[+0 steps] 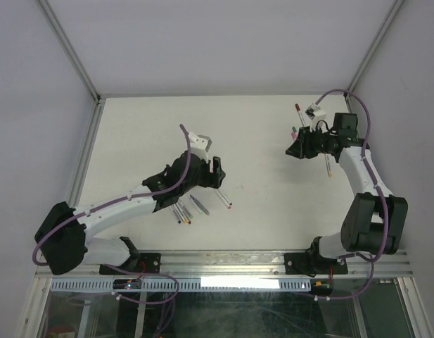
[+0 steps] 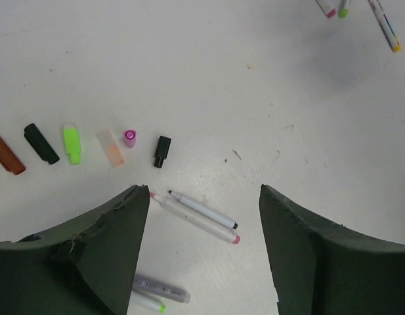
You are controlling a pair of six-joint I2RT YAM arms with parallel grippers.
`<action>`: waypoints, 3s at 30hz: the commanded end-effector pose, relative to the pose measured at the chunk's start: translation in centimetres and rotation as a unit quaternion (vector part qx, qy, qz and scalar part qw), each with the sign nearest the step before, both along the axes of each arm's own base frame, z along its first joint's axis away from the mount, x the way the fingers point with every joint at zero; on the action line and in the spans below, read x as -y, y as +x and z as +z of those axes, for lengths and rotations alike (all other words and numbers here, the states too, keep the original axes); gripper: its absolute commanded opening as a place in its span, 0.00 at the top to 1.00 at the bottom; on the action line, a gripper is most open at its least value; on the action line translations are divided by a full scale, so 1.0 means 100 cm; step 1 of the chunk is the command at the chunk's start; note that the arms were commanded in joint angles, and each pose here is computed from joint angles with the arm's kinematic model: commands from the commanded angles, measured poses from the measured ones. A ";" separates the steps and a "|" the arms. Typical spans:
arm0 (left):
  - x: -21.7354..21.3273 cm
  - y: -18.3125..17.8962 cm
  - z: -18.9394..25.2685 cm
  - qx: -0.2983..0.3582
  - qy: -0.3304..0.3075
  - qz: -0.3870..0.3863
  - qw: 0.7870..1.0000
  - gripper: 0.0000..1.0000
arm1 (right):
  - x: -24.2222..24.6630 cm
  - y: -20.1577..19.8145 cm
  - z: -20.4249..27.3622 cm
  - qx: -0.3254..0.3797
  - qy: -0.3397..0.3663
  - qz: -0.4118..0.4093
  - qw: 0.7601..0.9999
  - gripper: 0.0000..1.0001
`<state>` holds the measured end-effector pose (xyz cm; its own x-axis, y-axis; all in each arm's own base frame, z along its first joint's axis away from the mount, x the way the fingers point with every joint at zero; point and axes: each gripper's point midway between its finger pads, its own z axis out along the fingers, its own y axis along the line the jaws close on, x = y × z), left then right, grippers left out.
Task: Open the pen caps
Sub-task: Place the pen cap at the center of the board, then pick up the pen from the center of the board.
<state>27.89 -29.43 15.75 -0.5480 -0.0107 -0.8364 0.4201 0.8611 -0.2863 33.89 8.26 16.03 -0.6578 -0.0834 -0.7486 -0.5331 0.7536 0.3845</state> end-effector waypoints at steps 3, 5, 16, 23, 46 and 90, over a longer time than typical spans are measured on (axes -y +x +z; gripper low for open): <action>-0.027 -0.018 0.041 0.097 -0.094 -0.007 0.991 0.08 | 0.015 0.023 0.024 0.036 -0.035 0.003 0.999 0.62; -0.039 -0.023 0.044 0.111 -0.110 0.003 0.988 0.01 | 0.017 0.031 0.033 0.045 -0.040 0.003 0.998 0.62; -0.058 -0.037 0.046 0.128 -0.137 0.010 0.982 0.01 | 0.042 0.078 0.028 0.034 -0.101 -0.015 0.994 0.61; -0.067 -0.035 0.044 0.144 -0.133 0.027 0.980 0.01 | 0.051 0.100 -0.005 0.008 -0.135 -0.028 0.990 0.61; -0.074 -0.038 0.040 0.170 -0.144 0.029 0.974 0.01 | 0.079 0.119 -0.102 -0.089 -0.241 -0.119 0.959 0.73; -0.060 -0.050 0.053 0.160 -0.203 -0.004 0.966 0.01 | -0.006 0.054 -0.141 -0.119 -0.312 0.097 0.938 0.76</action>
